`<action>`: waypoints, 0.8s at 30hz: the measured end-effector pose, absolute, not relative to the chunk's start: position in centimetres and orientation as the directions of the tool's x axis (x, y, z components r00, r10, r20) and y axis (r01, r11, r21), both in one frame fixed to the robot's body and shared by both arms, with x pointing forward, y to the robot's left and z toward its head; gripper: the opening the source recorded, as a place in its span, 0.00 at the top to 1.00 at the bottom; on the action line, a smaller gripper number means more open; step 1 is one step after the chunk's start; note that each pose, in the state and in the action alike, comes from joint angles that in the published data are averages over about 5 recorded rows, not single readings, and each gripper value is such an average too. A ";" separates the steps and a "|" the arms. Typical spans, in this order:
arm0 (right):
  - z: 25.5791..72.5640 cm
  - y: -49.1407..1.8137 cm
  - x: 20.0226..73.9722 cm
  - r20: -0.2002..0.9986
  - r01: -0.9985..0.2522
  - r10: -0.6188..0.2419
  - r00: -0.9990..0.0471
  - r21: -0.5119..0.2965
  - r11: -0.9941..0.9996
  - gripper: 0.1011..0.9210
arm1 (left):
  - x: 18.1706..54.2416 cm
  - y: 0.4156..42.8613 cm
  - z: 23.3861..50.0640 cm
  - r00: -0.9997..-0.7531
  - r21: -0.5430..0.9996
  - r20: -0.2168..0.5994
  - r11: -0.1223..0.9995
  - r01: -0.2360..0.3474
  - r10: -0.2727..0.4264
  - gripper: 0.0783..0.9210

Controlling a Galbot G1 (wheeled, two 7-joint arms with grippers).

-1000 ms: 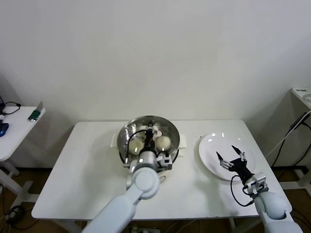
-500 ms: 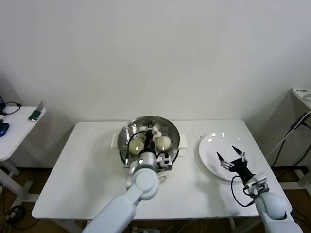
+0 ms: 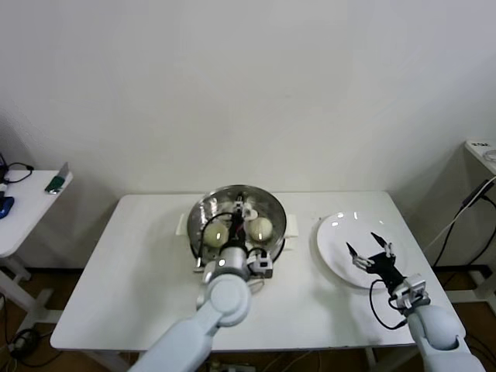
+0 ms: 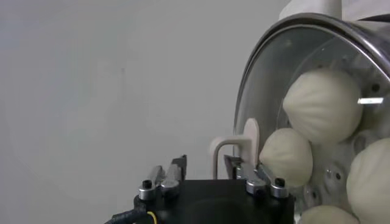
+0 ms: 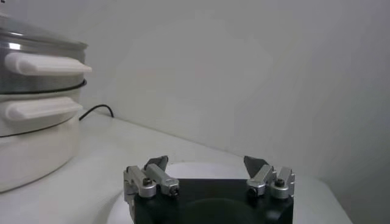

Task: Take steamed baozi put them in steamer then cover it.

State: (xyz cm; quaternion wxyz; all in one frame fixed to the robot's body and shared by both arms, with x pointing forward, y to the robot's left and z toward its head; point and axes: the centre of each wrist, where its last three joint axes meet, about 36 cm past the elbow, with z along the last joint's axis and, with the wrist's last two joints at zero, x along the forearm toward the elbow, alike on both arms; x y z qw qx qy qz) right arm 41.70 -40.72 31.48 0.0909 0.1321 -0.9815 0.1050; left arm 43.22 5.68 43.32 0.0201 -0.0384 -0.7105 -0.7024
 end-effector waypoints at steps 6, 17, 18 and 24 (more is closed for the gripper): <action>31.8 -40.7 41.9 0.232 -0.268 -0.224 -0.947 -0.182 0.946 0.12 | 42.2 6.9 44.2 -0.996 0.996 0.082 0.031 0.083 0.035 0.28; 32.5 -40.2 42.0 0.252 -0.253 -0.203 -0.946 -0.185 0.950 0.12 | 39.0 9.4 45.9 -0.997 0.994 0.063 0.086 0.067 0.052 0.12; 32.6 -40.2 42.0 0.251 -0.253 -0.203 -0.946 -0.185 0.950 0.12 | 38.7 9.7 46.0 -0.997 0.993 0.060 0.094 0.065 0.051 0.12; 32.7 -39.8 41.9 0.246 -0.254 -0.205 -0.947 -0.187 0.949 0.12 | 36.8 12.5 46.9 -0.999 0.984 0.046 0.173 0.048 0.013 0.12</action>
